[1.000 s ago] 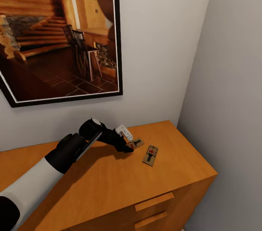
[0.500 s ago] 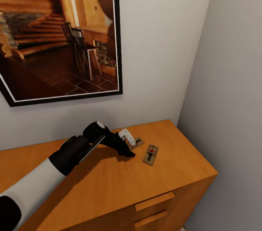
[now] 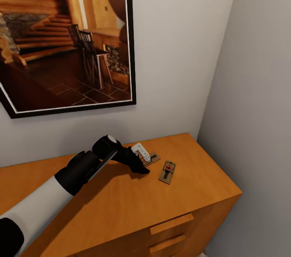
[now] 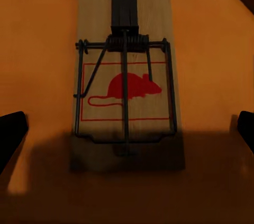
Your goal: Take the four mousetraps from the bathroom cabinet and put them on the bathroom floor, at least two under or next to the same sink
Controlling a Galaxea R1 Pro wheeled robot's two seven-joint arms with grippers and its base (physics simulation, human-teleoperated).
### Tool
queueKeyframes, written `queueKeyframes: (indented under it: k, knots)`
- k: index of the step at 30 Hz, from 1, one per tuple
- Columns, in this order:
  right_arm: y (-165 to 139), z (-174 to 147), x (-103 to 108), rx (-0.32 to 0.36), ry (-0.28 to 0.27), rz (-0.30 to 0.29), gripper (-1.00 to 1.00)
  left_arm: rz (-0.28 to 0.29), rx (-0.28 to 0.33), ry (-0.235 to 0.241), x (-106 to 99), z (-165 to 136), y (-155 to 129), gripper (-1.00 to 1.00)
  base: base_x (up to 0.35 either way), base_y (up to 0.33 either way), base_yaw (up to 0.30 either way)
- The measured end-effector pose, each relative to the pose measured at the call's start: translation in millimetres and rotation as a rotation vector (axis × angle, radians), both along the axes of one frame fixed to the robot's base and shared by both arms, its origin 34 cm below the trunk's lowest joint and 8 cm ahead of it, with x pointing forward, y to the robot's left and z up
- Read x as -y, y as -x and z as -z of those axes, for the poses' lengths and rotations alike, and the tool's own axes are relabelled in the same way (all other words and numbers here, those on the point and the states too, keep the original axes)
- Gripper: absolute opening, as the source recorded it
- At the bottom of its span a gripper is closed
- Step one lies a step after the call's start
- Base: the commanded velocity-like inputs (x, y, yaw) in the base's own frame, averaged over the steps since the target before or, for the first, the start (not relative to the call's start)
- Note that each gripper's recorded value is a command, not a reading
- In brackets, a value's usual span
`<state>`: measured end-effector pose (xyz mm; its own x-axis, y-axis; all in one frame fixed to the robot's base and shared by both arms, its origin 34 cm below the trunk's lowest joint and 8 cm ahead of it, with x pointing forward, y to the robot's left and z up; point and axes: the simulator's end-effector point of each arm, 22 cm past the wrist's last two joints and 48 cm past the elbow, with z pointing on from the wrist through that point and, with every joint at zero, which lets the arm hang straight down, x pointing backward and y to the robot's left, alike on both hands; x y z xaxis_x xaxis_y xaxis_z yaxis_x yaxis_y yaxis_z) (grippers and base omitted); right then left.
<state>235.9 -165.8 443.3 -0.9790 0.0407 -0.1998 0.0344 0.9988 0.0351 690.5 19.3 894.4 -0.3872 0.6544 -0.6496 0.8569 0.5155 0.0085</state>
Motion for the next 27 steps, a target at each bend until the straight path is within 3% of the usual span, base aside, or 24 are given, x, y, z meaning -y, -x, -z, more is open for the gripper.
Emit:
queueKeyframes:
  k: [27]
  knots:
    - [-0.3,-0.1,0.0,0.001,0.0,0.0,-1.0,-0.004,0.0,0.0,-0.3,0.0,-0.6,1.0,0.0,0.0,0.0]
